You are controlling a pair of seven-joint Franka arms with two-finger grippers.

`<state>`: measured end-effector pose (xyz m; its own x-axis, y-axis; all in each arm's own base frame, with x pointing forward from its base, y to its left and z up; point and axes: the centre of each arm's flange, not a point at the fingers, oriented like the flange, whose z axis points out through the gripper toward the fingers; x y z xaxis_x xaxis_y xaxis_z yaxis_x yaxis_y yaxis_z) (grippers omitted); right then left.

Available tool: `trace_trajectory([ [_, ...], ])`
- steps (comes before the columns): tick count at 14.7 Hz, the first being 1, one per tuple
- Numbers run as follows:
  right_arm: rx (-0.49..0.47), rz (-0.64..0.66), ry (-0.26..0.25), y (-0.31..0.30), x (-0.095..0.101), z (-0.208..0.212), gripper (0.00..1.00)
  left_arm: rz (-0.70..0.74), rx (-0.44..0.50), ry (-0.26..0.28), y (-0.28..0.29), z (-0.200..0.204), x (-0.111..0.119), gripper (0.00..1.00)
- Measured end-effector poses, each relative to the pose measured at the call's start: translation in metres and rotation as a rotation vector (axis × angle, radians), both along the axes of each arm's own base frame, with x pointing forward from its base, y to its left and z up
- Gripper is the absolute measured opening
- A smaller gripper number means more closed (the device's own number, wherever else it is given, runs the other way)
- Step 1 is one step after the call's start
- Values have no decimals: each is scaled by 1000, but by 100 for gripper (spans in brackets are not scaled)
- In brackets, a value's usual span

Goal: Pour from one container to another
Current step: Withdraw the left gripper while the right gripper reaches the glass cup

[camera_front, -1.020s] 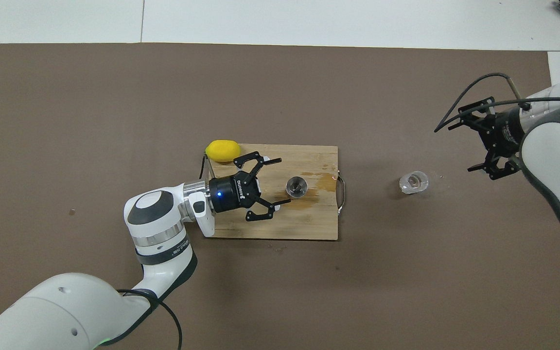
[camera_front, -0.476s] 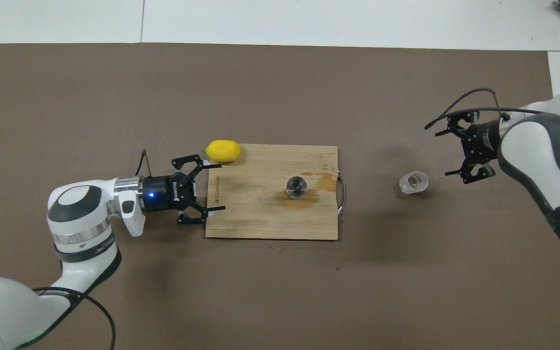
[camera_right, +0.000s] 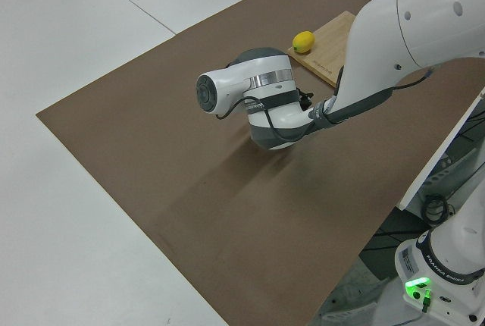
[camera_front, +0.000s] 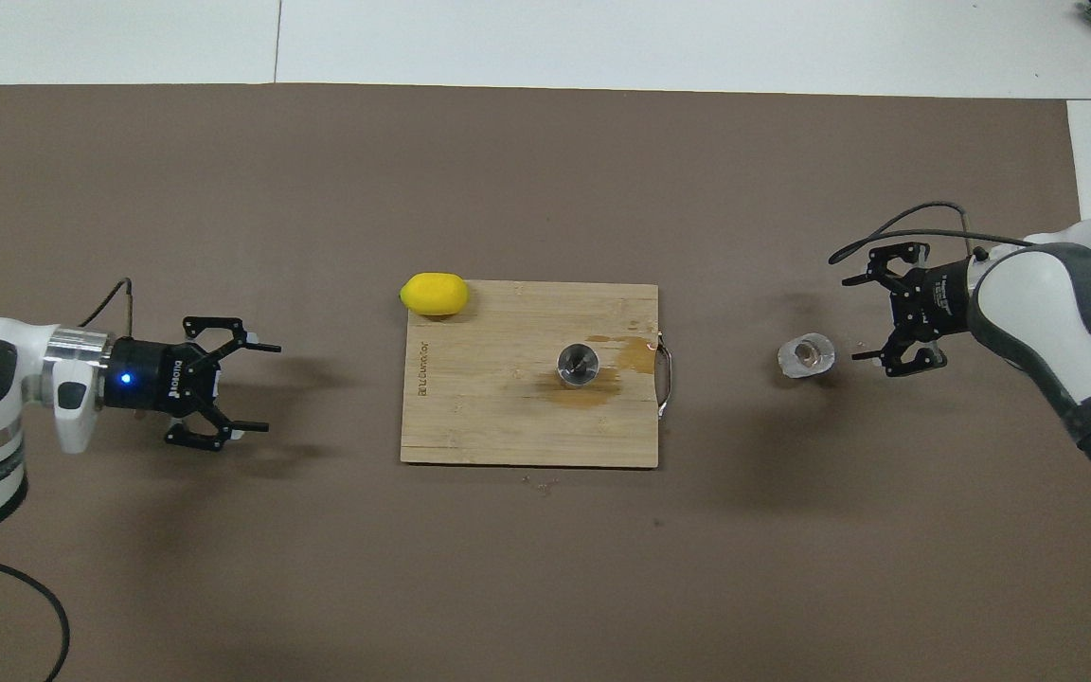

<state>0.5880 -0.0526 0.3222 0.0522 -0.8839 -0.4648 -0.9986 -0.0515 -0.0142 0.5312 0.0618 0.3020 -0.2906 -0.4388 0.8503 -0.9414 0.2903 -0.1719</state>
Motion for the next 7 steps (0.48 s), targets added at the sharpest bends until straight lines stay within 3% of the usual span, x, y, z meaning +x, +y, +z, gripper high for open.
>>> trace_trajectory([
  [3, 39, -3, -5, -9, -6, -11, 100, -42, 138, -11, 50, 27, 16, 100],
  [7, 83, -15, -22, -18, -6, -30, 100, -15, 346, 49, 98, 80, 50, 100],
])
